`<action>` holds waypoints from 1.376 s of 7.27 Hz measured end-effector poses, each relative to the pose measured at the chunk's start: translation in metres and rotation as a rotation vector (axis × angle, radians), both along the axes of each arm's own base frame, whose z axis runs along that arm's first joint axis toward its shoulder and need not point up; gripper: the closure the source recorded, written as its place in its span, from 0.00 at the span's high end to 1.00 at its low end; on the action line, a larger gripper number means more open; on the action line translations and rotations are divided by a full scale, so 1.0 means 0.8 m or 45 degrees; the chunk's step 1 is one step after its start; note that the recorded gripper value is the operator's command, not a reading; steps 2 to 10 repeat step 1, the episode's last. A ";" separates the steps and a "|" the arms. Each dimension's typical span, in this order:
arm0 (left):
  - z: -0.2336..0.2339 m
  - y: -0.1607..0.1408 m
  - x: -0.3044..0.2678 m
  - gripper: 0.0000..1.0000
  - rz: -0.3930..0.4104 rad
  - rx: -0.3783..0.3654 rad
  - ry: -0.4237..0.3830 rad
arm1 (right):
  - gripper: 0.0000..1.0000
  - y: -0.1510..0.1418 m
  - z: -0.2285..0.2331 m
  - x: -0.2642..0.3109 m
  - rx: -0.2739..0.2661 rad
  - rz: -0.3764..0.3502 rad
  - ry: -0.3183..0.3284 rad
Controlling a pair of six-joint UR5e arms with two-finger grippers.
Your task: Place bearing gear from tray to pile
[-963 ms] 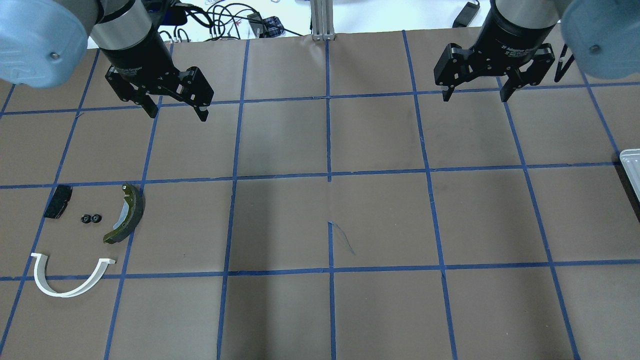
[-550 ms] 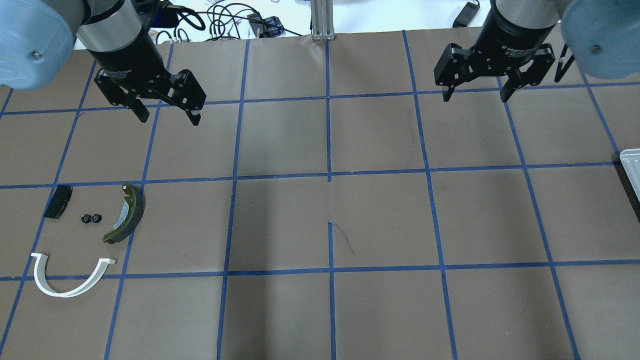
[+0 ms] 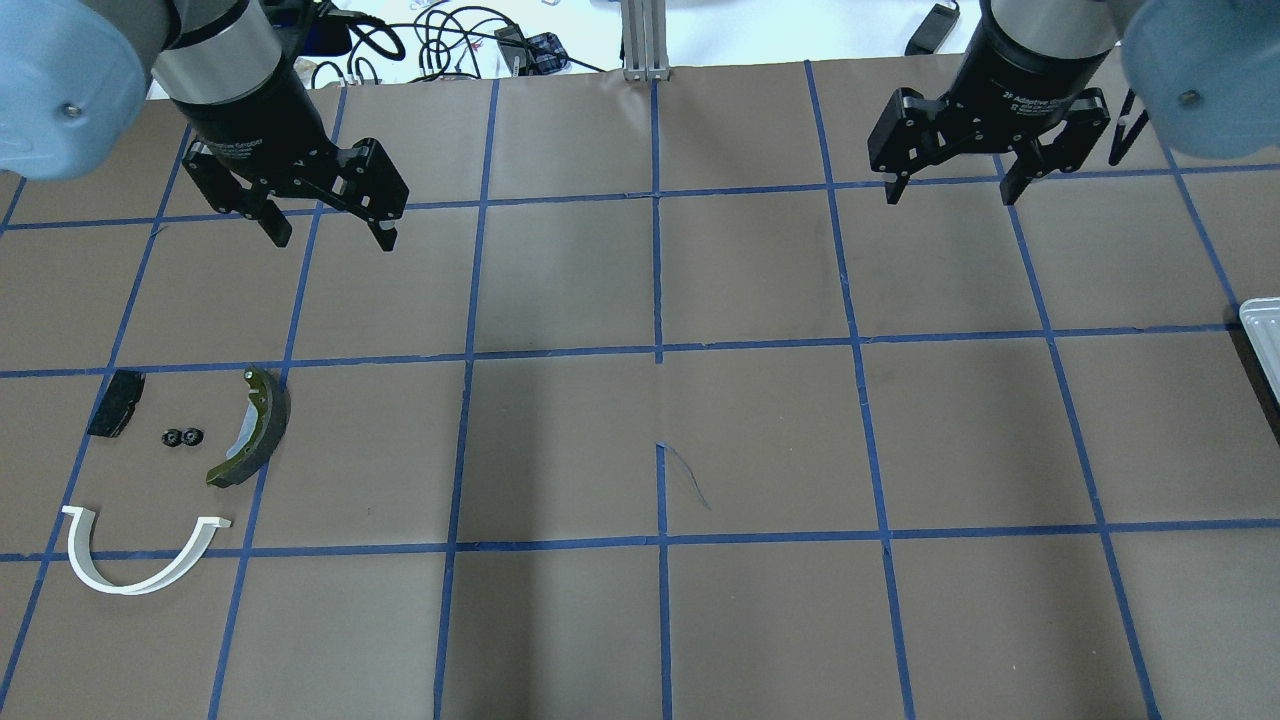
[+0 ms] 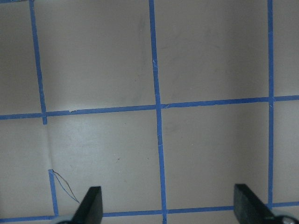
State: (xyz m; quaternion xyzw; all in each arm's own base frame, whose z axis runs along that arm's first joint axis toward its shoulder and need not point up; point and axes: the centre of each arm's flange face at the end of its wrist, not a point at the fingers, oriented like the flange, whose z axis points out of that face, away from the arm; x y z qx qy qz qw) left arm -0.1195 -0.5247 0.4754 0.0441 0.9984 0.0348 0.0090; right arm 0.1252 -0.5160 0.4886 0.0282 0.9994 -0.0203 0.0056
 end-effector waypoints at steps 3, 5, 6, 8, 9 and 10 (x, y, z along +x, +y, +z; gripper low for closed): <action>0.000 0.000 0.001 1.00 0.004 0.002 -0.007 | 1.00 0.000 0.000 0.000 0.000 0.000 0.000; 0.000 0.000 0.001 1.00 0.004 0.002 -0.007 | 1.00 0.000 0.000 0.000 0.000 0.000 0.000; 0.000 0.000 0.001 1.00 0.004 0.002 -0.007 | 1.00 0.000 0.000 0.000 0.000 0.000 0.000; 0.000 0.000 0.001 1.00 0.004 0.002 -0.007 | 1.00 0.000 0.000 0.000 0.000 0.000 0.000; 0.000 0.000 0.001 1.00 0.004 0.002 -0.007 | 1.00 0.000 0.000 0.000 0.000 0.000 0.000; 0.000 0.000 0.001 1.00 0.004 0.002 -0.007 | 1.00 0.000 0.000 0.000 0.000 0.000 0.000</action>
